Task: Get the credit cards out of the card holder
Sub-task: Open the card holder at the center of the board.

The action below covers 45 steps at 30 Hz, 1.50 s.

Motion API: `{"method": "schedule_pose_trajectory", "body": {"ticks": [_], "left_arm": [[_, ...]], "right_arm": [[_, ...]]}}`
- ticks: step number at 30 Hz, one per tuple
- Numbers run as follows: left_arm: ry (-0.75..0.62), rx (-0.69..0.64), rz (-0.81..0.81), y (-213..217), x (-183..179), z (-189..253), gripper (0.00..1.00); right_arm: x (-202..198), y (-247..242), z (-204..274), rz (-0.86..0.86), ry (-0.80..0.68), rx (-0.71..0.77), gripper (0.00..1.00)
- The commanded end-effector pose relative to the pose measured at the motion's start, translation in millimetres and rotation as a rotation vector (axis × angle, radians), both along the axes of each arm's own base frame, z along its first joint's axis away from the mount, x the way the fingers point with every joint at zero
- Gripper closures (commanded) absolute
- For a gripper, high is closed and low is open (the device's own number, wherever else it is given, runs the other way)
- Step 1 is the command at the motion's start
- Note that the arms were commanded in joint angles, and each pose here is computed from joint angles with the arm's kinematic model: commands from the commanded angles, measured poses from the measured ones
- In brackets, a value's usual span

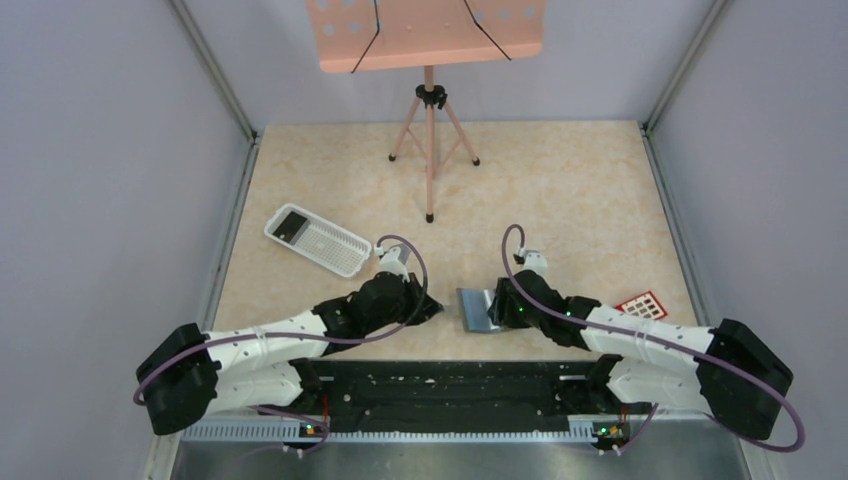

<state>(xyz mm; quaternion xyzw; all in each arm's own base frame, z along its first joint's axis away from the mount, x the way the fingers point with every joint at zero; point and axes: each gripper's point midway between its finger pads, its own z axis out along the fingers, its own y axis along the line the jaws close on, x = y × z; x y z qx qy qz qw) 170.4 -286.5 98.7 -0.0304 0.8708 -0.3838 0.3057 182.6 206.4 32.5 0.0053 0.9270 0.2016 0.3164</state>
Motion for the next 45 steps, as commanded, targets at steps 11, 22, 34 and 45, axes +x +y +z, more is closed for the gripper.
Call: {"method": "schedule_pose_trajectory", "body": {"ticks": [11, 22, 34, 45], "left_arm": [[-0.037, -0.026, -0.001, -5, 5, 15, 1.0], [-0.036, -0.06, -0.023, -15, 5, 20, 1.0], [-0.07, -0.15, -0.061, -24, 2, 42, 1.0], [-0.081, -0.178, -0.067, -25, 1, 46, 1.0]], "right_arm": [[12, -19, 60, -0.02, -0.109, -0.055, 0.49], [1, 52, 118, 0.16, -0.146, 0.35, 0.56], [-2, 76, 98, 0.22, -0.082, 0.397, 0.59], [0, 67, 72, 0.183, -0.053, 0.325, 0.57]]}}
